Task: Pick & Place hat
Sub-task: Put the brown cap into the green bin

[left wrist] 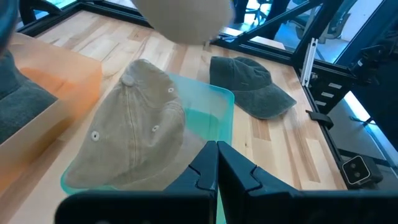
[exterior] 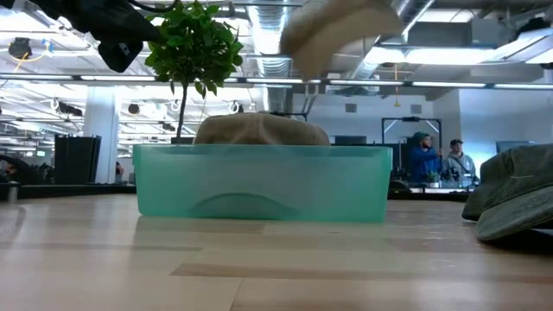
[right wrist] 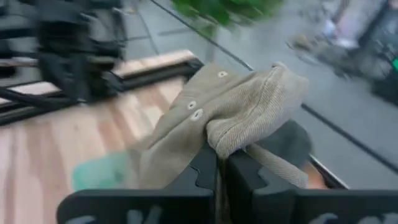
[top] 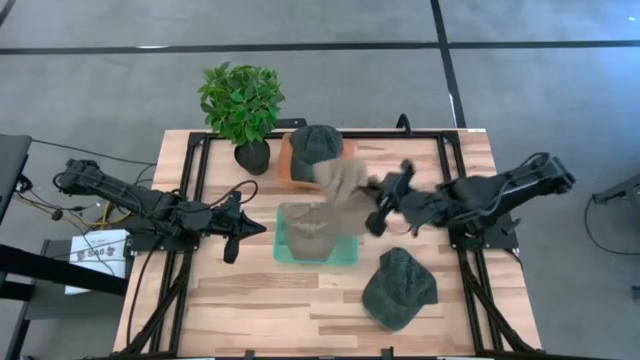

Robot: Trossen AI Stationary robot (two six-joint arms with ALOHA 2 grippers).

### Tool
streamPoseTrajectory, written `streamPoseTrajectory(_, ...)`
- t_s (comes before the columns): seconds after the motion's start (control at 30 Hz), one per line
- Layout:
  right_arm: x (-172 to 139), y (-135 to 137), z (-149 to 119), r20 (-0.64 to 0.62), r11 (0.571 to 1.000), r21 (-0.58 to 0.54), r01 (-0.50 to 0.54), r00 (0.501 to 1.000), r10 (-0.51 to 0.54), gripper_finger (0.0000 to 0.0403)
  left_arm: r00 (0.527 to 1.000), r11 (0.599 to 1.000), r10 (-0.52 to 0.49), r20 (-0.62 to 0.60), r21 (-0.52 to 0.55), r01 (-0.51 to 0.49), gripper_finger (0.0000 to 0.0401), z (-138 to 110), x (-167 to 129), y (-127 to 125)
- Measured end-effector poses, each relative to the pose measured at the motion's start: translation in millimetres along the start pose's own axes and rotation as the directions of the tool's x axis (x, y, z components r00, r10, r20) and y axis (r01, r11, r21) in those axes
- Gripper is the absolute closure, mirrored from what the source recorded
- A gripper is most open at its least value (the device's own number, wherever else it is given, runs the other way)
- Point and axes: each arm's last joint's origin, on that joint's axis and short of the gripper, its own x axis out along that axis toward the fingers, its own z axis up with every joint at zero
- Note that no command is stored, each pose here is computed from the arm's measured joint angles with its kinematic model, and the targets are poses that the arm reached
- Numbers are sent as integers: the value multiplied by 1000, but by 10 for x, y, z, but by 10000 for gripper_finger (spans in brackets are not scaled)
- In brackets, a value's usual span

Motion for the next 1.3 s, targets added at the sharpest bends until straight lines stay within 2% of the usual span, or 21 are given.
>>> streamPoseTrajectory(0.23, 294, 630, 107, 126, 992, -123, -29, 991, 45, 397, 1000, 1000, -23, -14, 2, 23, 401, -7, 0, -5)
streamPoseTrajectory(0.43, 600, 937, -24, 110, 991, -135, -22, 993, 37, 397, 996, 996, -86, -39, 1, 86, 401, -15, -2, -25)
streamPoseTrajectory(0.6, 849, 1156, -224, 89, 989, -150, -16, 996, 29, 396, 994, 995, -99, -47, 1, 99, 401, -18, -2, -28)
streamPoseTrajectory(0.93, 1244, 1382, -727, 19, 965, -223, 137, 991, -136, 396, 992, 994, -113, -56, 4, 114, 401, -23, -3, -31)
streamPoseTrajectory(1.0, 1309, 1408, -833, 4, 964, -208, 167, 985, -170, 395, 991, 993, -121, -60, 5, 122, 401, -25, -3, -33)
streamPoseTrajectory(1.13, 1352, 1448, -973, -27, 969, -169, 181, 982, -188, 395, 991, 993, -121, -60, 5, 122, 401, -24, -3, -33)
streamPoseTrajectory(1.3, 1328, 1458, -1025, -53, 967, -185, 173, 981, -186, 382, 991, 993, -121, -60, 5, 122, 401, -24, -3, -33)
